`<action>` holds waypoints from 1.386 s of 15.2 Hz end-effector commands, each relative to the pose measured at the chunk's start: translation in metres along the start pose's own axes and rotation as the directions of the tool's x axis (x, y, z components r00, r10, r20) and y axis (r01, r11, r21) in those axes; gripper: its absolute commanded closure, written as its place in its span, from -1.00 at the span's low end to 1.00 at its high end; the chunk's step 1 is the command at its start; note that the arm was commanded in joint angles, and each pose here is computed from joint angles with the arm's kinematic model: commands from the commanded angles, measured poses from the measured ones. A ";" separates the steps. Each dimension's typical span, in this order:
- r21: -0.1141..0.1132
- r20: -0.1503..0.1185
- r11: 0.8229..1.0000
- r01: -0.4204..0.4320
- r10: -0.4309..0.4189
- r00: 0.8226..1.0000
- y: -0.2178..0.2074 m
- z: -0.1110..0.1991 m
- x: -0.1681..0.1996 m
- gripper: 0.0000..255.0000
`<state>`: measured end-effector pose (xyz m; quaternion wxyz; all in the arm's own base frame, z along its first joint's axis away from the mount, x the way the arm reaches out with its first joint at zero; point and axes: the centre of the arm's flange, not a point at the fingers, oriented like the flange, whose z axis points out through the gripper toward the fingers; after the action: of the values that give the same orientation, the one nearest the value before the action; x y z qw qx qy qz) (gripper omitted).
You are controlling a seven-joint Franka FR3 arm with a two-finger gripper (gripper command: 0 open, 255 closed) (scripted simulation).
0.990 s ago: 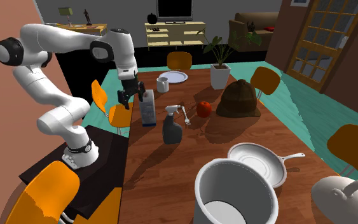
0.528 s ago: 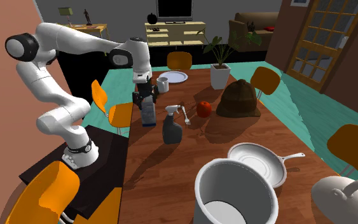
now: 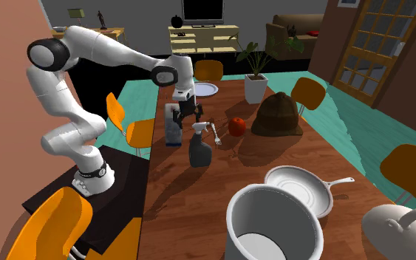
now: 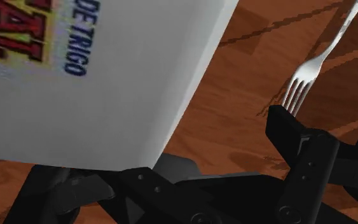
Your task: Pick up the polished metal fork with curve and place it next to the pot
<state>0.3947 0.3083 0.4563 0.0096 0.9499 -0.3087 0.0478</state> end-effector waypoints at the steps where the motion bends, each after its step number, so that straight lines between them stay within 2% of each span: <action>1: -0.013 0.032 0.998 -0.066 0.066 0.997 -0.028 0.018 -0.009 -1.00; 6: -0.021 0.027 0.977 -0.210 0.211 0.977 -0.086 0.050 -0.003 -1.00; 13: -0.029 0.019 0.921 -0.389 0.389 0.921 -0.158 0.092 0.017 -1.00; 21: -0.029 0.019 0.921 -0.389 0.389 0.921 -0.157 0.132 0.016 -1.00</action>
<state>0.5110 0.4235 0.3415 0.0005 0.8698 -0.4919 0.0379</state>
